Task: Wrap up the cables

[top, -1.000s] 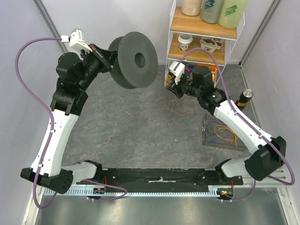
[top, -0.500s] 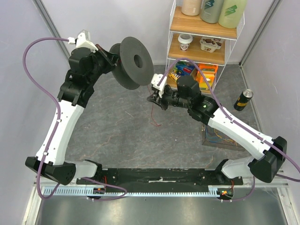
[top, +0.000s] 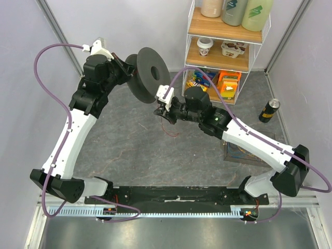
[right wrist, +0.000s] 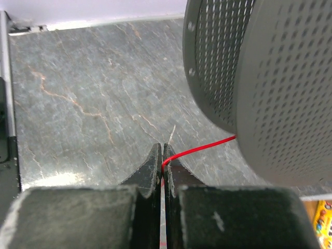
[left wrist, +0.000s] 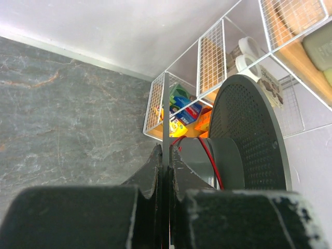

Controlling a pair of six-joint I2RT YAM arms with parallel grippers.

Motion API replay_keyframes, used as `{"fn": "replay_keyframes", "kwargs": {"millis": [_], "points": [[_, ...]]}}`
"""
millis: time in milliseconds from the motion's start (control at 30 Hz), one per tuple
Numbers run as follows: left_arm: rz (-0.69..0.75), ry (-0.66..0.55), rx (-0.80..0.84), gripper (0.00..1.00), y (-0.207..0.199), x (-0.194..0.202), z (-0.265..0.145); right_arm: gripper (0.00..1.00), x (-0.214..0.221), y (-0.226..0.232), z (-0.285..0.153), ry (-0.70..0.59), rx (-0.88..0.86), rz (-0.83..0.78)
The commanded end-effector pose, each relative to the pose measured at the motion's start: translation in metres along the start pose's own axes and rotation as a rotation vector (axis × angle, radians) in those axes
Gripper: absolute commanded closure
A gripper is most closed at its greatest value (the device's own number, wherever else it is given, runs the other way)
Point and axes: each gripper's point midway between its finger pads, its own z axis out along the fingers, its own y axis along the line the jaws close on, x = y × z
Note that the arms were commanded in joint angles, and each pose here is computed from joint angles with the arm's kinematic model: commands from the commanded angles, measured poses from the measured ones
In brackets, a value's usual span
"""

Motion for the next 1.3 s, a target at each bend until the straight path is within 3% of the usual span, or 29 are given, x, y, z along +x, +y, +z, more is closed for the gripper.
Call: {"fn": "replay_keyframes", "kwargs": {"millis": [0,433,567,933,1100,1267], "points": [[-0.075,-0.292,0.161,0.98,-0.041,-0.079,-0.013,1.00,-0.010,0.016,-0.010,-0.075,0.007,-0.046],[0.021,-0.349,0.493,0.98,-0.096,-0.090,-0.067,0.87,-0.012,-0.033,-0.031,-0.146,0.289,-0.072],[0.080,-0.366,0.559,0.98,-0.104,-0.089,-0.083,0.69,-0.016,-0.048,-0.048,-0.191,0.360,-0.074],[0.137,-0.383,0.720,0.98,-0.133,-0.095,-0.114,0.62,-0.012,-0.049,-0.053,-0.194,0.333,-0.110],[0.126,-0.392,0.754,0.98,-0.141,-0.101,-0.122,0.43,-0.019,-0.045,-0.050,-0.214,0.293,-0.137],[0.123,-0.407,0.774,0.98,-0.148,-0.110,-0.128,0.35,-0.017,-0.040,-0.049,-0.214,0.271,-0.156]]}}
